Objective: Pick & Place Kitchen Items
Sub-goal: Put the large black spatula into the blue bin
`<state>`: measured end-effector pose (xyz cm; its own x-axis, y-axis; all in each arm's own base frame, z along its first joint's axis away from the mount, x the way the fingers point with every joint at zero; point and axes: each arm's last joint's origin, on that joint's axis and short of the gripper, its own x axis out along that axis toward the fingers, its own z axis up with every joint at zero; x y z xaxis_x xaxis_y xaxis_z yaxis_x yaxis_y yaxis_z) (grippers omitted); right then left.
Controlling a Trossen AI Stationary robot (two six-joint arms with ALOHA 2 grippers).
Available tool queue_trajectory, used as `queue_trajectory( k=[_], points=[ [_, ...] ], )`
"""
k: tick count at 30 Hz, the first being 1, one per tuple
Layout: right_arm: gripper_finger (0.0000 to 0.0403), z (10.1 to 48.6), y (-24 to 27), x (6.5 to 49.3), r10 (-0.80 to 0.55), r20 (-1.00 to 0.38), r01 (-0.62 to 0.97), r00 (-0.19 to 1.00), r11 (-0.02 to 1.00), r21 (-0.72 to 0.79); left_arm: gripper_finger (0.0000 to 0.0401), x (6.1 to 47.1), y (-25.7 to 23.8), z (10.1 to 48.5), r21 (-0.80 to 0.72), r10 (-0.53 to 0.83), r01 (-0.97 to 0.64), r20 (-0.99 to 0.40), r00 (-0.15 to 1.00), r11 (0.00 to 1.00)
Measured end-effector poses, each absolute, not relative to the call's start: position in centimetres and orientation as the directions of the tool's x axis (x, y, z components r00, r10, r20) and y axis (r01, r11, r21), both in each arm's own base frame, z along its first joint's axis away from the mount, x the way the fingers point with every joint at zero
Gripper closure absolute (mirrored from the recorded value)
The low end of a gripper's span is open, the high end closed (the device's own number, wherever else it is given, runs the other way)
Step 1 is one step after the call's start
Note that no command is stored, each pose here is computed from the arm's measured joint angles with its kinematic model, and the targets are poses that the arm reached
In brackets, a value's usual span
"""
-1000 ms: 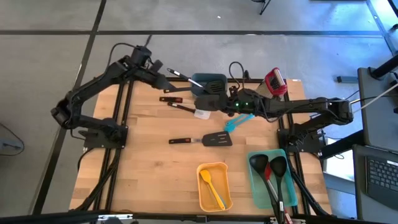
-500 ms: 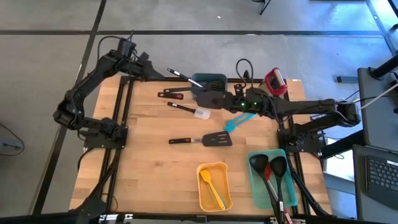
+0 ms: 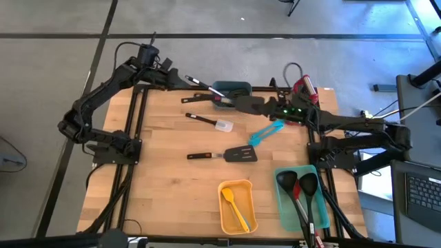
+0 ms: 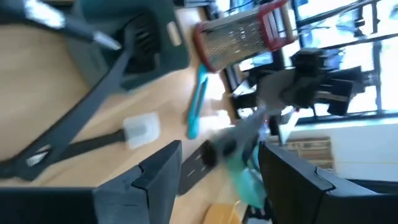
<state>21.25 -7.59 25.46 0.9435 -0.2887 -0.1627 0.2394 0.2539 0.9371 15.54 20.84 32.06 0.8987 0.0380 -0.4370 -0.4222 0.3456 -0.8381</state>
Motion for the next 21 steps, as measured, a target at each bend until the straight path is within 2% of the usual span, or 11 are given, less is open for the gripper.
queue_trajectory(
  k=[6,15,21],
  points=[
    [0.0402,24.3,-7.2,19.0,-0.355,0.06,0.03,0.933,0.241,0.97,0.0196,17.3,21.5,33.0,-0.883,0.046,-0.321,-0.326,0.944,0.343],
    [0.0402,24.6,-7.2,18.9,-0.367,0.074,0.02,0.927,0.248,0.969,0.0196,21.9,21.7,33.2,-0.932,-0.031,-0.153,-0.173,0.984,0.327],
    [0.0402,25.0,-7.1,18.6,-0.366,0.099,0.0,0.925,0.261,0.965,0.0197,22.7,21.8,33.8,-0.939,-0.038,-0.08,-0.099,0.994,0.334]
  ],
)
